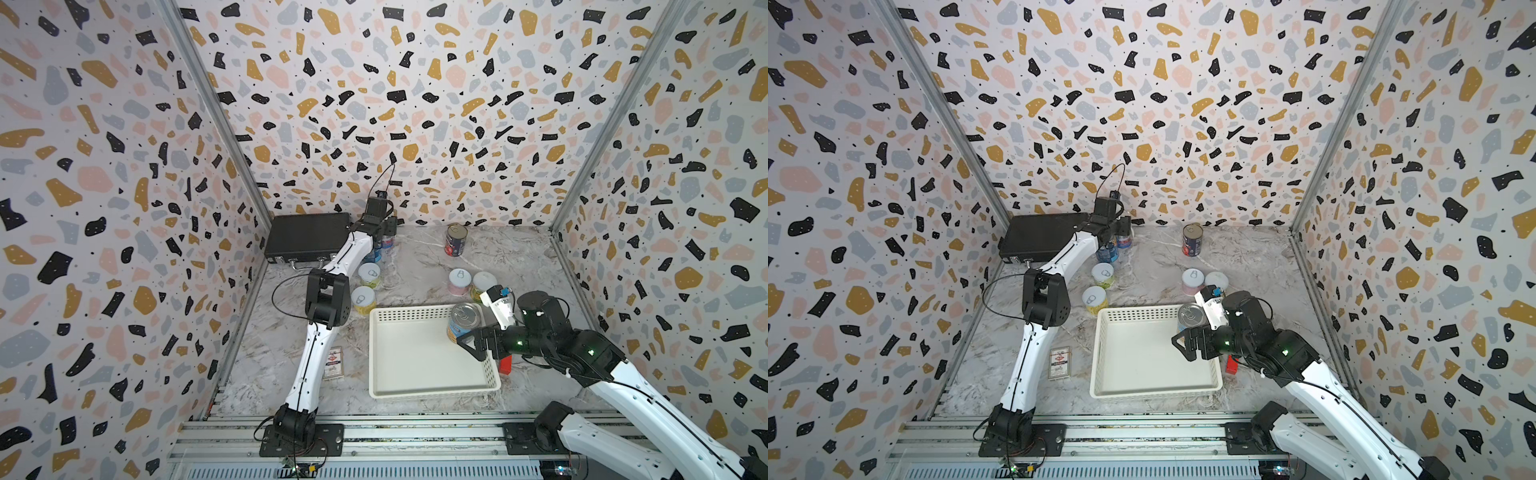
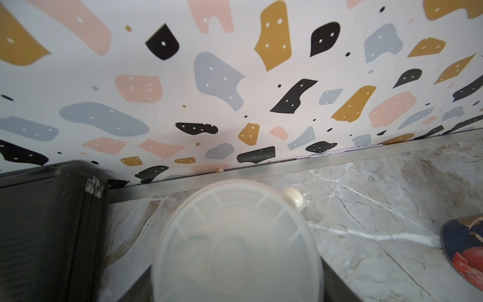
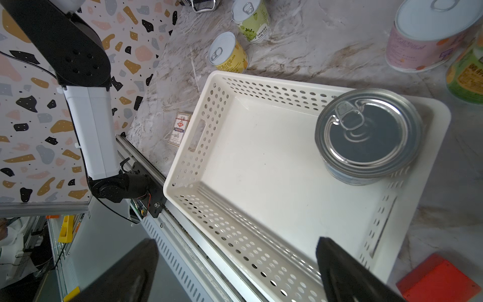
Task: Put the canned food in the basket
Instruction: Pick up the canned food from the center of the board.
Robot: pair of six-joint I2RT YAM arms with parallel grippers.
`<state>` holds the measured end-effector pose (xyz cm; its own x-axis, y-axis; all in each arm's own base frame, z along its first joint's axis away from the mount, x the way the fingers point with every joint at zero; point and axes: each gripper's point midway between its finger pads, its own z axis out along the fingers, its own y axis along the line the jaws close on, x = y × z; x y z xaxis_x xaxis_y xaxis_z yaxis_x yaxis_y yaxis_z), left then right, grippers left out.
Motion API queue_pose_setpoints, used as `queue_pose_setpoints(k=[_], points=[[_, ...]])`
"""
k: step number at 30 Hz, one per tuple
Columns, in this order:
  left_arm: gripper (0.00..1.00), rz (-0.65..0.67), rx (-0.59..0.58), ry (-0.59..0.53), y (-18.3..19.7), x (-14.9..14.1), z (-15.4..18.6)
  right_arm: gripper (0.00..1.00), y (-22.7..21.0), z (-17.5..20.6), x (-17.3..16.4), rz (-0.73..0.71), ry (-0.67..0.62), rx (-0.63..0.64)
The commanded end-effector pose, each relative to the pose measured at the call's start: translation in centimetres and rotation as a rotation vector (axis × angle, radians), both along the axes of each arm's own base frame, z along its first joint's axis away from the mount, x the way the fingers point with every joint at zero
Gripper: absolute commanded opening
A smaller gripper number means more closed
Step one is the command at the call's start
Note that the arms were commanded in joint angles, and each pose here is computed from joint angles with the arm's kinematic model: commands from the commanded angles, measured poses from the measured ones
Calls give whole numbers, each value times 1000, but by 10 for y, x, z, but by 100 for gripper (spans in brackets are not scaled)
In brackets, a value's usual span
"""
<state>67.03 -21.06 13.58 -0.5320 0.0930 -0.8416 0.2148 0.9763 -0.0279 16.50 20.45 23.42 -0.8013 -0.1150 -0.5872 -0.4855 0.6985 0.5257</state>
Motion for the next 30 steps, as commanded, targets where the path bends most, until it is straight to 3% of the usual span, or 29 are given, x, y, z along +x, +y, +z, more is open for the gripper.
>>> queue_pose_setpoints(k=[1, 7, 14, 18, 24, 27, 30], points=[[39, -45, -82, -89, -12, -6, 62, 100, 0, 4, 2, 2, -25, 3], [30, -68, -107, -128, -14, -20, 105, 100, 0, 4, 1, 2, -26, 5], [26, -139, -82, -132, -29, -48, 133, 100, 0, 7, 0, 3, -34, 14], [21, -191, -132, -171, -32, -70, 150, 100, -4, 5, 2, -14, -41, -3], [26, -272, -205, -278, -36, -105, 188, 100, -7, 3, 5, -31, -49, -18], [18, -294, -203, -268, -36, -116, 197, 100, -7, 2, 6, -35, -48, -26], [18, -304, -196, -275, -38, -132, 207, 100, -8, 1, 8, -42, -54, -33]])
